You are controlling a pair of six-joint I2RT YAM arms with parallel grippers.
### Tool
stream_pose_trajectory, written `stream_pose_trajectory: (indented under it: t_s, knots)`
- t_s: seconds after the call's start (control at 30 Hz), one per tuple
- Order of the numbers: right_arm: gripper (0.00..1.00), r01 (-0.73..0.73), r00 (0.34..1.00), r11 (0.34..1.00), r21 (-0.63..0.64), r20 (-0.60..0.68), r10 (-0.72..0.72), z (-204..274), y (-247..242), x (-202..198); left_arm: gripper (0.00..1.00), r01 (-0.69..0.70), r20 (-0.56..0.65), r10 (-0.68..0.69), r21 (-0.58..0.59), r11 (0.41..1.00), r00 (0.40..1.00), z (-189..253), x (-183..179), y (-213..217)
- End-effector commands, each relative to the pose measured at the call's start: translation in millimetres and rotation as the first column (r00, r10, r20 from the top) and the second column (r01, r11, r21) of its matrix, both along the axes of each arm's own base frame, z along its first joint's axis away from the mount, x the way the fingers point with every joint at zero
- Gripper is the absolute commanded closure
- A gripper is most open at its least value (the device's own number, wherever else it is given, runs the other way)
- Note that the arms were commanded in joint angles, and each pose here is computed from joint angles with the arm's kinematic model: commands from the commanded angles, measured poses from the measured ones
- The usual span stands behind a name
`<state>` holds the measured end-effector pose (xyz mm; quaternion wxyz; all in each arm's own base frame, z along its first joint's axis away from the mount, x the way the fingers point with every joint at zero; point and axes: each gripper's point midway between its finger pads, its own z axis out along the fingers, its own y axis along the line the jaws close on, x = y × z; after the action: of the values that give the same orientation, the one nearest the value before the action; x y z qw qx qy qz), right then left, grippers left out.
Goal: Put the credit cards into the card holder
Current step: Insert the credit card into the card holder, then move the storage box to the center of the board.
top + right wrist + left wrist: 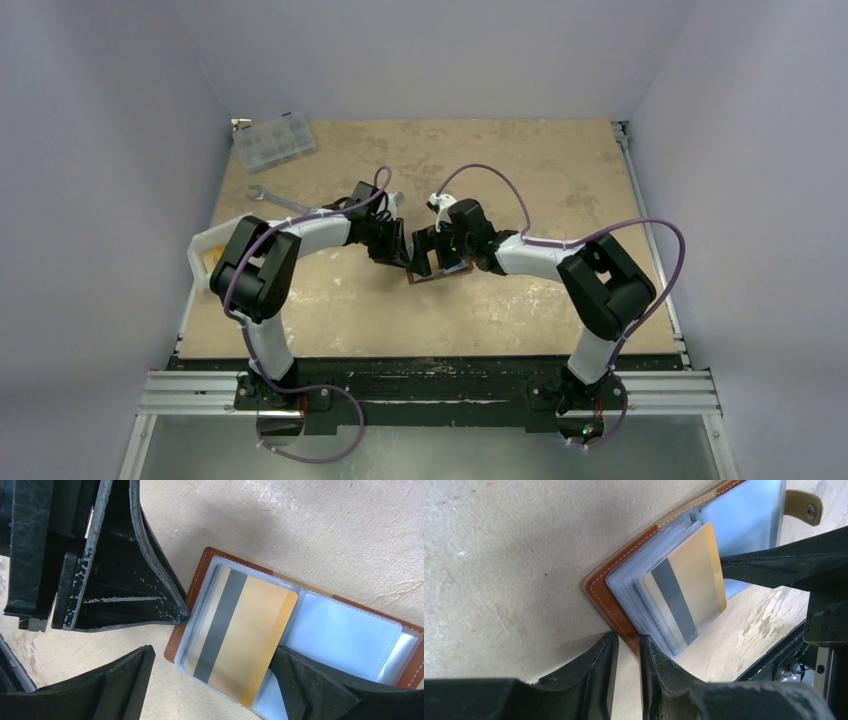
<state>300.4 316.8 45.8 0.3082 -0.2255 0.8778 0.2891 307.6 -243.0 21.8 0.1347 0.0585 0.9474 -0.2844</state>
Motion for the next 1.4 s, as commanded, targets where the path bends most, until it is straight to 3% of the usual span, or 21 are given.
stream_pose_trajectory:
  t_s: [0.0, 0.37, 0.5, 0.7, 0.93, 1.07, 1.2, 1.37]
  knots:
    - [0.01, -0.018, 1.000, 0.996, 0.086, 0.009, 0.018, 19.7, 14.6, -0.6, 0.73, 0.025, -0.066, -0.022, 0.040, 0.999, 0.998, -22.0, -18.5, 4.9]
    - [0.05, 0.032, 0.986, 0.993, -0.110, 0.166, -0.013, 15.1, 25.7, -7.0, 0.73, 0.017, -0.067, -0.019, -0.030, 0.999, 0.998, -16.0, -14.8, -7.8]
    - [0.03, 0.062, 0.988, 0.996, -0.071, 0.148, -0.052, 18.2, 18.1, -4.1, 0.73, 0.018, -0.072, -0.019, -0.015, 1.000, 0.997, -19.4, -15.7, -5.2]
    - [0.01, 0.166, 0.979, 0.976, 0.141, 0.093, -0.180, 60.7, -16.6, 15.2, 0.70, 0.024, -0.067, -0.023, 0.012, 1.000, 0.997, -23.3, -13.1, -2.2]
    - [0.01, 0.222, 0.950, 0.963, 0.155, 0.187, -0.249, 112.0, -47.3, 28.5, 0.65, 0.039, -0.073, -0.040, -0.014, 0.999, 0.997, -24.7, -0.5, -17.0]
    - [0.01, 0.200, 0.951, 0.961, 0.190, 0.198, -0.237, 116.0, -45.6, 27.9, 0.58, 0.041, -0.055, -0.042, -0.017, 0.999, 0.998, -12.6, 4.9, -18.7]
    - [0.01, 0.159, 0.967, 0.965, 0.209, 0.162, -0.195, 105.9, -37.4, 21.8, 0.49, -0.013, 0.031, 0.009, 0.138, 0.990, 0.999, 16.4, 16.8, 22.5]
    - [0.01, 0.116, 0.980, 0.963, 0.241, 0.130, -0.151, 98.2, -30.8, 10.6, 0.28, -0.259, 0.146, 0.235, 0.178, 0.949, 0.961, 76.4, 32.0, 120.1]
